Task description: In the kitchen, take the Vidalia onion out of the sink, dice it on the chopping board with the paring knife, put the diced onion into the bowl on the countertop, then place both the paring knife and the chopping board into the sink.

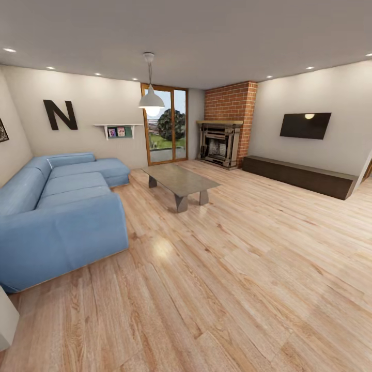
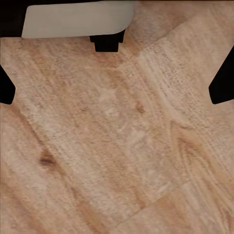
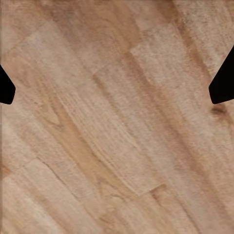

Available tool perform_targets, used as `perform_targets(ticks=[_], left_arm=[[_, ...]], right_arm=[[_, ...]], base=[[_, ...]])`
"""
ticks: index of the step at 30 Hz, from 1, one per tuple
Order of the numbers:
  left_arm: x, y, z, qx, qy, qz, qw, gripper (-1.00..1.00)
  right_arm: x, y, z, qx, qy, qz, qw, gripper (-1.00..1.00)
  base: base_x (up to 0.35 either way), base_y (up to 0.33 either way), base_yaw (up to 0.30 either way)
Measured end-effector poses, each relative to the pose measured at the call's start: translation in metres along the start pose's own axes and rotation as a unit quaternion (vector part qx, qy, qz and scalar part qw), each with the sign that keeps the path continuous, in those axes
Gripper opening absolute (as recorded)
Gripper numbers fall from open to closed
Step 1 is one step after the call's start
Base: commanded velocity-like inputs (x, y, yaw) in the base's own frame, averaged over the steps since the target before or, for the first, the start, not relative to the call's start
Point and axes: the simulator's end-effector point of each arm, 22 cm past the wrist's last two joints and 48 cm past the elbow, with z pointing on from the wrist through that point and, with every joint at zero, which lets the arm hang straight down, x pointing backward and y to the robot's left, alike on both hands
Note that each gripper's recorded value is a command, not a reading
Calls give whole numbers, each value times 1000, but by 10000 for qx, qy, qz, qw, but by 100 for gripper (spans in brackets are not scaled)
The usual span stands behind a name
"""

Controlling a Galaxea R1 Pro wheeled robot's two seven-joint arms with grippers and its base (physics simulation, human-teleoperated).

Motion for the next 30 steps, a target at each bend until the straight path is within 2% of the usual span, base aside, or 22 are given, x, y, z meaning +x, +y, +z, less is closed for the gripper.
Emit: perform_targets(ticks=[8,17,30], left_arm=[[3,-3,-1,32,17,11,10000,100],[2,-2,-1,27,10,4,10000,100],[2,-1,-1,14,9,0,10000,100]], right_arm=[[-2,-1,0,11,-47,23,10000,100],[0,-1,0,10,-28,47,10000,100],[0,-2,-1,12,-25,50,10000,100]], base=[[0,0,-19],[22,-8,-213],[259,-48,-244]])
